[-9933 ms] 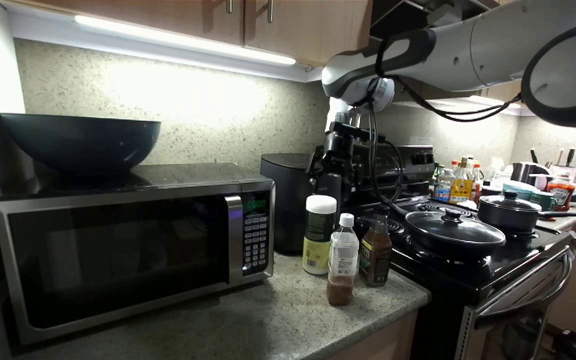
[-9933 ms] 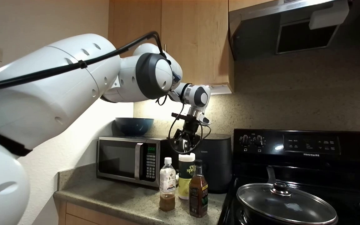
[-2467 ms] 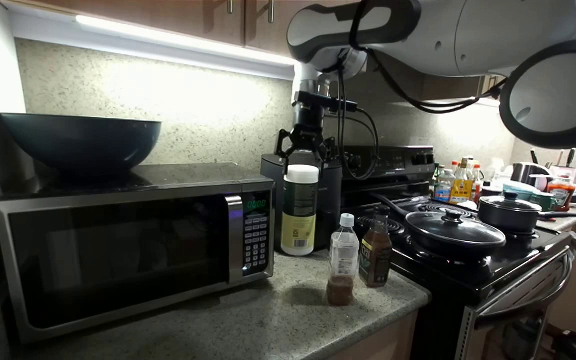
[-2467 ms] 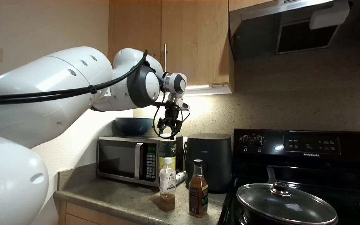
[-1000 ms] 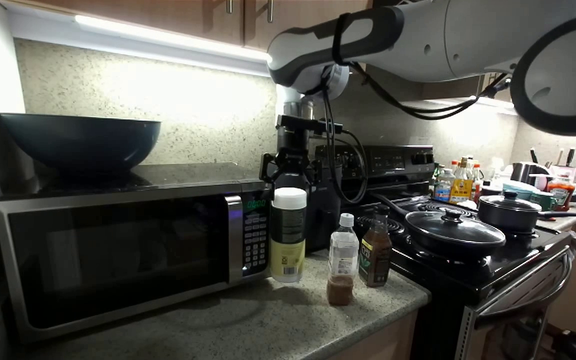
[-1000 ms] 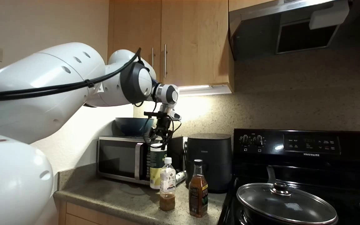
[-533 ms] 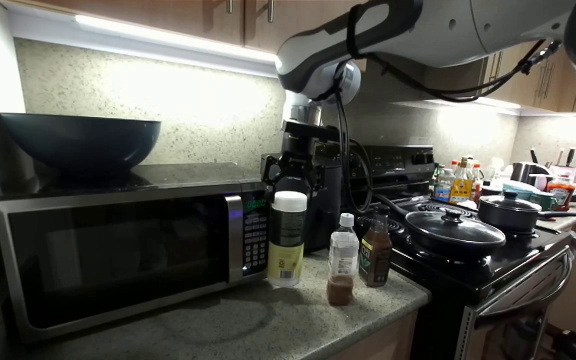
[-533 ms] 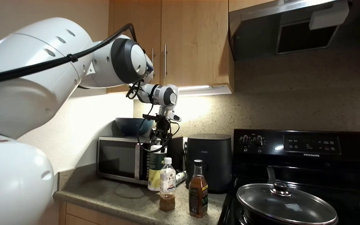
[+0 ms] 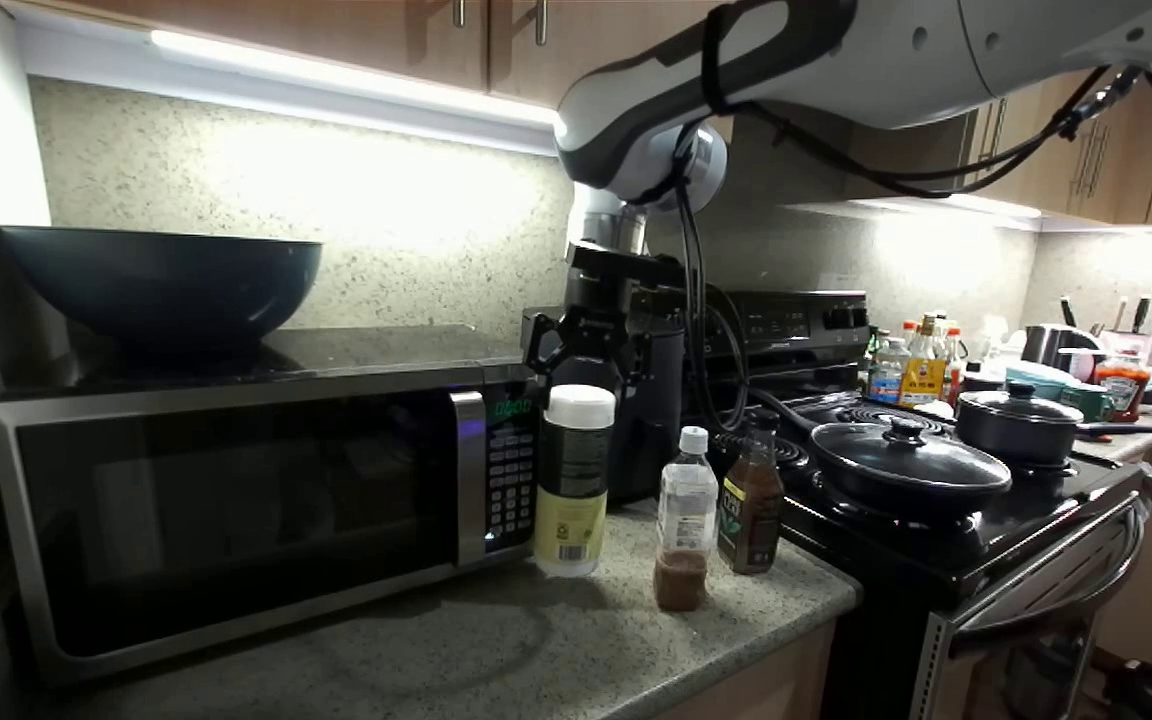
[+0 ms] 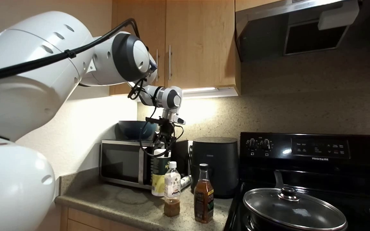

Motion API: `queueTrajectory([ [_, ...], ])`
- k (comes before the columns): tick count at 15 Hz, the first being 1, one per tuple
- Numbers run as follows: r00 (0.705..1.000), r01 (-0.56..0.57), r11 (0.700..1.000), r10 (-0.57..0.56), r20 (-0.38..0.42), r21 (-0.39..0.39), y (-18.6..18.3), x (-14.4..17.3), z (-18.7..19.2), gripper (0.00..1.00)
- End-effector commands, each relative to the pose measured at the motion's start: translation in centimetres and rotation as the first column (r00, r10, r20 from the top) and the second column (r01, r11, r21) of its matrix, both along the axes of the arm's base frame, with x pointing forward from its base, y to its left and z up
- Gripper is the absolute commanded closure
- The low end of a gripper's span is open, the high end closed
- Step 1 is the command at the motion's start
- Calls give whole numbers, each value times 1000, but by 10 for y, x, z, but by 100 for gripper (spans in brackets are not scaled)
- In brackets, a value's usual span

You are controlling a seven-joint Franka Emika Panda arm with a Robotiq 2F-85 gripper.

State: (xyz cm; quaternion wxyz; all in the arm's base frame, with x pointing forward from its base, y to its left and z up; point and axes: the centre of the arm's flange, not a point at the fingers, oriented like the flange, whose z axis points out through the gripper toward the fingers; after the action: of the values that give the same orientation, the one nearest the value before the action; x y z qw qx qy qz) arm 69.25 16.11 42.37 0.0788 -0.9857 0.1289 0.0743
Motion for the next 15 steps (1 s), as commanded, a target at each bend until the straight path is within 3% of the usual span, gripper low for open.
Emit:
queueTrajectory([
  [1,999,-33,998,33,-2,44,-2,-42,-11,32],
  [8,992,35,993,-48,116,111,-4,-83,-28,32],
  [14,985,65,992,-81,155,105,-8,-106,-29,32],
  [15,989,60,995,-70,131,77,1,-82,-36,7],
])
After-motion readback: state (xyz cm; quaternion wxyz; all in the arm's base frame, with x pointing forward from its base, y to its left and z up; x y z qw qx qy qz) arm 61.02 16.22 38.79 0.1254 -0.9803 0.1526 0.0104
